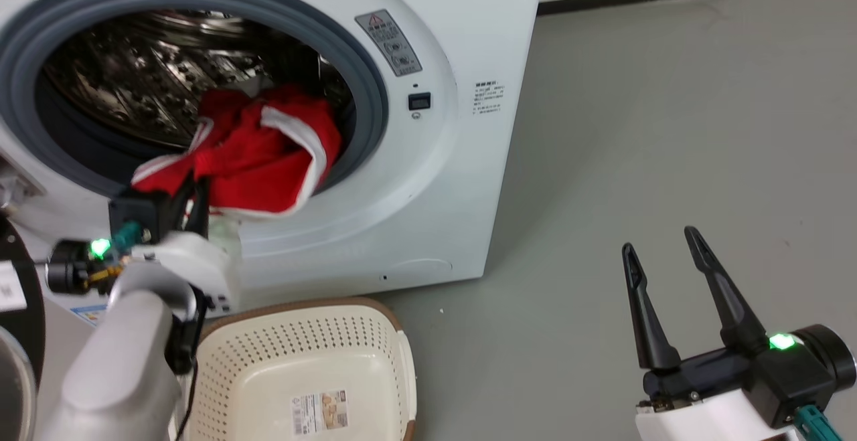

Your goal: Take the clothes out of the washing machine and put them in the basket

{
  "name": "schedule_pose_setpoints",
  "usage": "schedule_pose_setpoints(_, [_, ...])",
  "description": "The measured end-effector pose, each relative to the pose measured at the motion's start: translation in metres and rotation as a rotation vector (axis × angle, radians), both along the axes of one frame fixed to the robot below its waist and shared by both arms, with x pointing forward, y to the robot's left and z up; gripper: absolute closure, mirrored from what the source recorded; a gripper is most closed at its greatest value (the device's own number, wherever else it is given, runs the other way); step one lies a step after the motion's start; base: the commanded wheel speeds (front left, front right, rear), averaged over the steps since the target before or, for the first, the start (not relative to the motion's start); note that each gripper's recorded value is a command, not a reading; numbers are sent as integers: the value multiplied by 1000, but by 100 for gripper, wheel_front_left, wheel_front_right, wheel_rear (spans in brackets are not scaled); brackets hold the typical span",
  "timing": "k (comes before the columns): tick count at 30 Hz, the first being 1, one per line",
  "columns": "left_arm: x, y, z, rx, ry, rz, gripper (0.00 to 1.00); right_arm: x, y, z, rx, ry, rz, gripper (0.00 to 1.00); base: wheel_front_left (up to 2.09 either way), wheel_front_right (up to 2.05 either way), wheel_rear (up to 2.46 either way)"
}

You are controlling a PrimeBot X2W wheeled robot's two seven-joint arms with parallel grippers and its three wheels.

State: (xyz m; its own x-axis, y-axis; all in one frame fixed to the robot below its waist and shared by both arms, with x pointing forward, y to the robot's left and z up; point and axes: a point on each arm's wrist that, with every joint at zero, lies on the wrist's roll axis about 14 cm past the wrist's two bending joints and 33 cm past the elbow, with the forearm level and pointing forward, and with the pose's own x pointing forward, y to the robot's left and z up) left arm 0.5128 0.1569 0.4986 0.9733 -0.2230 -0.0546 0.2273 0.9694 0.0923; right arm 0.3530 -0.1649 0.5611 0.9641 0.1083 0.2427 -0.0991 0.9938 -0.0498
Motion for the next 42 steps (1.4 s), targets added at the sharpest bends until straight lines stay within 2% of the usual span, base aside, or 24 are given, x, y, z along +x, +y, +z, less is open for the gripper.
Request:
schedule_pose_setpoints(10, [-64,-4,13,-25,-64,8,100,-26,6,5,3,-18,14,0,0,0,0])
schedule_pose_setpoints(17, [-95,-2,23,-27,-105,13,100,-32,13,9,5,-35,37,0,0,0,0])
schedule_pose_setpoints(23, [-119,-17,19,-35,-80,-25,100,-35,15,9,5,-35,44,0,0,0,0])
schedule_pose_setpoints(30, [-136,-23,-14,-32,30,-45,100,-35,15,6,8,-25,44,0,0,0,0])
schedule_pose_setpoints(42, [-149,-31,-103,-43,297,-58,100,-22,3,-4,1,11,2,0,0,0,0])
